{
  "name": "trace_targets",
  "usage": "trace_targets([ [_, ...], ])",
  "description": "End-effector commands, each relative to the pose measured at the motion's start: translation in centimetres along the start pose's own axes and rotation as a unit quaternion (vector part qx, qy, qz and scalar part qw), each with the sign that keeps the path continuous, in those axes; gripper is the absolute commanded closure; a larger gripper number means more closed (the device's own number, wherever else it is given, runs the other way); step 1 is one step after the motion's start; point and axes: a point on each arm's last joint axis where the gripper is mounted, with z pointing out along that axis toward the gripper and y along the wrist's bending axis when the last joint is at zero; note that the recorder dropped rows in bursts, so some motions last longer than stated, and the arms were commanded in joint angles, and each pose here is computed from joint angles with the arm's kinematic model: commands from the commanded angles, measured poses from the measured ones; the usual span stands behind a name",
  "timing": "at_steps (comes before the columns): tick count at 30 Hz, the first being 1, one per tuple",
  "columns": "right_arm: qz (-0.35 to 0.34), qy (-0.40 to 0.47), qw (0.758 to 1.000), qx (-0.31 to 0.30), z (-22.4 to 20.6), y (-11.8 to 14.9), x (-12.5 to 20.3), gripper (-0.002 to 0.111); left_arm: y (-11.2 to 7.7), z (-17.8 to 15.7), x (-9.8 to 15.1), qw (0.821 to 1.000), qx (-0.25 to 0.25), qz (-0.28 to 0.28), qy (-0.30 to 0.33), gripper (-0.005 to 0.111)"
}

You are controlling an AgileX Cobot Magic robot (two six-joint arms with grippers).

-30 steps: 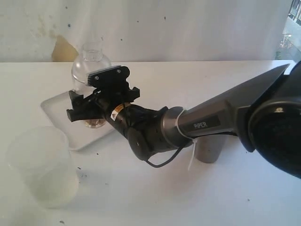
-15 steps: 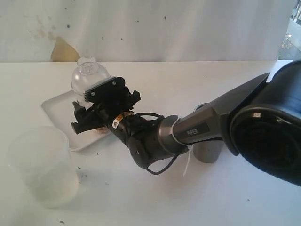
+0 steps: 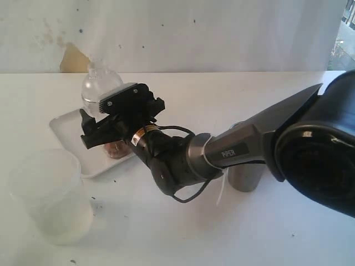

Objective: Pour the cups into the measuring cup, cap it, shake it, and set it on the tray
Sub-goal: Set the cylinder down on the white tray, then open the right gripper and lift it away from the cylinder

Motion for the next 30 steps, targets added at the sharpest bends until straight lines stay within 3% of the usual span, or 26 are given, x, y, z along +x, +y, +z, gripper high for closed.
trace_targets([
  [1, -0.005, -0.009, 1.000, 0.002, 0.0, -0.3, -0.5, 0.012, 0.0, 0.0, 0.0, 1.000, 0.000, -0.004, -0.004, 0.106],
  [7, 0.000, -0.028, 1.000, 0.006, -0.1, -0.4, -2.4, 0.012, 0.0, 0.0, 0.0, 1.000, 0.000, -0.004, -0.004, 0.106],
  [14, 0.010, -0.060, 0.998, 0.002, -1.2, -0.8, -8.4, 0.017, 0.0, 0.0, 0.0, 1.000, 0.000, -0.004, -0.004, 0.106],
  [17, 0.015, -0.056, 0.998, -0.005, -2.1, -0.9, -11.4, 0.030, 0.0, 0.0, 0.0, 1.000, 0.000, -0.004, -0.004, 0.106],
  [27, 0.027, 0.002, 0.998, -0.049, -9.4, -1.7, -22.9, 0.105, 0.0, 0.0, 0.0, 1.000, 0.000, -0.004, -0.004, 0.106],
  [30, 0.028, 0.010, 0.998, -0.062, -12.7, -2.1, -26.1, 0.108, 0.0, 0.0, 0.0, 1.000, 0.000, -0.004, -0.004, 0.106],
])
